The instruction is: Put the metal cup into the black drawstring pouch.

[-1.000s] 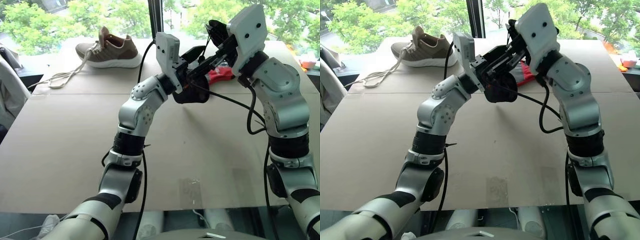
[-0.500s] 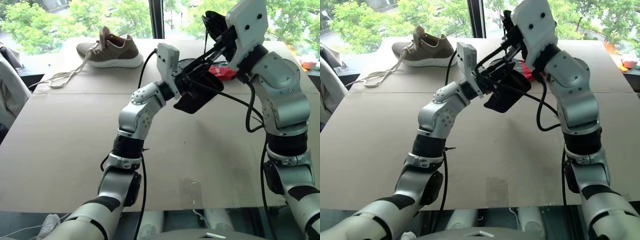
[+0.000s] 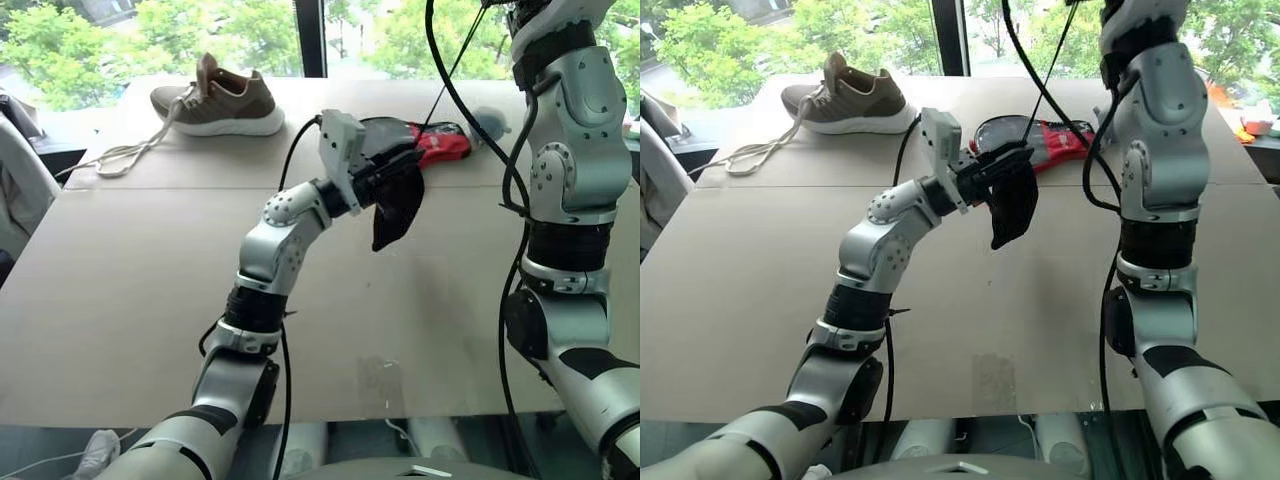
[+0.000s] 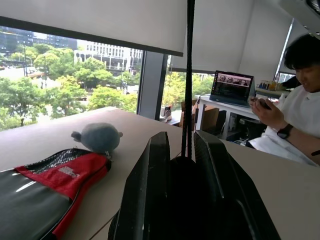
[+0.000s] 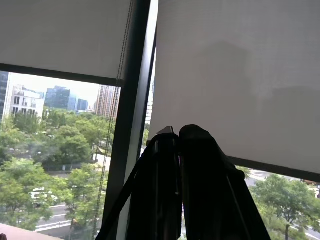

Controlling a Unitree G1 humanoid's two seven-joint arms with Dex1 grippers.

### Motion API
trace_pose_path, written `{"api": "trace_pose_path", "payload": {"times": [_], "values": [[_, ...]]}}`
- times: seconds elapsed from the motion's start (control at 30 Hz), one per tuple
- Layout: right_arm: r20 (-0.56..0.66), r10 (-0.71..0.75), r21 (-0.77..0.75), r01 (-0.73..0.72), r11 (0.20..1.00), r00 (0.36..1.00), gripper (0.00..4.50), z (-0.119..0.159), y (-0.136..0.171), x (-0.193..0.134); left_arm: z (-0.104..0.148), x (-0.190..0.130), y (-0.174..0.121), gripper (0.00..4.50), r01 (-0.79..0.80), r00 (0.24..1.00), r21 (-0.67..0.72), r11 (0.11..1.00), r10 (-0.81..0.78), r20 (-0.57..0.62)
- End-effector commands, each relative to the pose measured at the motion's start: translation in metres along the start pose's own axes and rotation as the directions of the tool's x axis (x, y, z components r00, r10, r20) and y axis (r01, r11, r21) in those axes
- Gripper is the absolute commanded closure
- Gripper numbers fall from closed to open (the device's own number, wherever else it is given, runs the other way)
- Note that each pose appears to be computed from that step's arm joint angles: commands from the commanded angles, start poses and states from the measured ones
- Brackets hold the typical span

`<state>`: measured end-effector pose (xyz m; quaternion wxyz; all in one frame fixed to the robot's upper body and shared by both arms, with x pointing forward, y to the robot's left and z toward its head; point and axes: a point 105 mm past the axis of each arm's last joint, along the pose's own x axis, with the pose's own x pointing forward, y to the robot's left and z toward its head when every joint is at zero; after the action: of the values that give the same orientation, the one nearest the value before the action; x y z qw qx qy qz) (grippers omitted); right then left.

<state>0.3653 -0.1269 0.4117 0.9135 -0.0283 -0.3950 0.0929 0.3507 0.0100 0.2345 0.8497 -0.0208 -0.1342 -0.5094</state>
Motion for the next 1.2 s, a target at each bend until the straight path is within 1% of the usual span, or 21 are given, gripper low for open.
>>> {"api": "trace_pose_path", "payload": {"times": [0.03, 0.13, 0.2, 0.23, 0.27, 0.3, 0.33, 0.43, 0.53, 0.63, 0.8, 0.87, 0.9, 0.93, 0.97, 1.0, 1.07, 1.1, 1.13, 1.17, 1.2], "values": [[0.311, -0.109, 0.025, 0.106, 0.994, 0.944, 4.5, 0.086, -0.026, 0.002, -0.048, -0.014, 0.008, 4.31, -0.071, 0.986, -0.033, 0.997, 0.065, -0.155], [0.326, -0.096, 0.033, 0.091, 0.995, 0.941, 4.5, 0.089, -0.023, 0.002, -0.043, -0.012, 0.006, 4.31, -0.054, 0.992, -0.024, 0.998, 0.051, -0.116], [0.336, -0.079, 0.04, 0.07, 0.997, 0.938, 4.5, 0.091, -0.019, 0.001, -0.042, -0.012, 0.003, 3.25, -0.034, 0.995, -0.047, 0.998, 0.03, -0.099], [0.343, -0.063, 0.038, 0.053, 0.998, 0.937, 4.5, 0.093, -0.016, 0.001, -0.041, -0.011, 0.004, 2.94, -0.045, 0.995, -0.039, 0.998, 0.041, -0.092], [0.344, -0.045, 0.033, 0.036, 0.999, 0.938, 4.5, 0.093, -0.013, 0.001, -0.042, -0.01, 0.005, 2.36, -0.061, 0.994, -0.028, 0.998, 0.058, -0.094], [0.343, -0.031, 0.026, 0.023, 0.999, 0.939, 4.5, 0.093, -0.011, 0.001, -0.041, -0.01, 0.007, 2.04, -0.071, 0.994, -0.015, 0.997, 0.069, -0.087], [0.342, -0.022, 0.021, 0.016, 1.0, 0.94, 4.5, 0.092, -0.009, 0.0, -0.04, -0.009, 0.007, 2.04, -0.077, 0.994, -0.007, 0.997, 0.076, -0.083], [0.328, -0.006, 0.005, 0.005, 1.0, 0.945, 4.5, 0.088, -0.007, -0.001, -0.027, -0.009, 0.012, 2.04, -0.105, 0.995, -0.069, 0.992, 0.105, -0.004], [0.312, 0.009, -0.004, -0.008, 1.0, 0.95, 4.5, 0.084, -0.006, -0.002, -0.015, -0.015, 0.018, 2.04, -0.126, 0.991, -0.073, 0.989, 0.13, 0.046], [0.281, 0.03, -0.013, -0.028, 1.0, 0.959, 4.5, 0.076, -0.004, -0.003, -0.002, -0.027, 0.036, 2.04, -0.196, 0.976, -0.089, 0.976, 0.204, 0.081], [0.202, 0.07, 0.004, -0.072, 0.997, 0.977, 4.5, 0.059, -0.002, -0.008, 0.019, -0.055, 0.069, 2.04, -0.321, 0.938, -0.074, 0.944, 0.328, 0.112], [0.088, 0.073, -0.016, -0.072, 0.997, 0.993, 4.5, 0.034, -0.01, -0.016, 0.026, -0.074, 0.076, 2.04, -0.341, 0.933, -0.058, 0.938, 0.345, 0.099], [0.004, 0.085, -0.022, -0.085, 0.996, 0.996, 4.5, 0.015, -0.014, -0.023, 0.026, -0.085, 0.076, 2.04, -0.345, 0.934, -0.057, 0.937, 0.348, 0.079], [-0.106, 0.107, -0.032, -0.111, 0.993, 0.989, 4.5, -0.008, -0.018, -0.036, 0.023, -0.096, 0.075, 2.04, -0.345, 0.936, -0.062, 0.936, 0.348, 0.045], [-0.173, 0.124, -0.036, -0.132, 0.991, 0.977, 4.5, -0.022, -0.021, -0.048, 0.019, -0.105, 0.072, 2.04, -0.344, 0.938, -0.063, 0.937, 0.345, 0.012], [-0.212, 0.134, -0.037, -0.145, 0.989, 0.968, 4.5, -0.03, -0.022, -0.055, 0.016, -0.11, 0.07, 2.04, -0.342, 0.939, -0.065, 0.937, 0.343, -0.01], [-0.322, 0.126, -0.042, -0.148, 0.988, 0.938, 3.78, -0.057, -0.033, -0.089, 0.003, -0.131, 0.064, 1.98, -0.354, 0.933, -0.042, 0.934, 0.349, -0.092], [-0.394, 0.121, -0.043, -0.15, 0.988, 0.911, 3.4, -0.073, -0.04, -0.111, -0.004, -0.144, 0.061, 1.98, -0.364, 0.925, -0.037, 0.931, 0.356, -0.136], [-0.462, 0.118, -0.048, -0.158, 0.986, 0.879, 3.25, -0.087, -0.046, -0.134, -0.01, -0.155, 0.058, 1.98, -0.373, 0.916, -0.033, 0.927, 0.362, -0.175], [-0.53, 0.126, -0.033, -0.169, 0.985, 0.839, 2.91, -0.1, -0.05, -0.156, -0.015, -0.165, 0.055, 1.98, -0.381, 0.906, -0.023, 0.924, 0.368, -0.209], [-0.603, 0.147, 0.004, -0.181, 0.983, 0.784, 2.47, -0.113, -0.053, -0.182, -0.021, -0.177, 0.053, 1.98, -0.396, 0.891, -0.02, 0.918, 0.379, -0.25]]}}
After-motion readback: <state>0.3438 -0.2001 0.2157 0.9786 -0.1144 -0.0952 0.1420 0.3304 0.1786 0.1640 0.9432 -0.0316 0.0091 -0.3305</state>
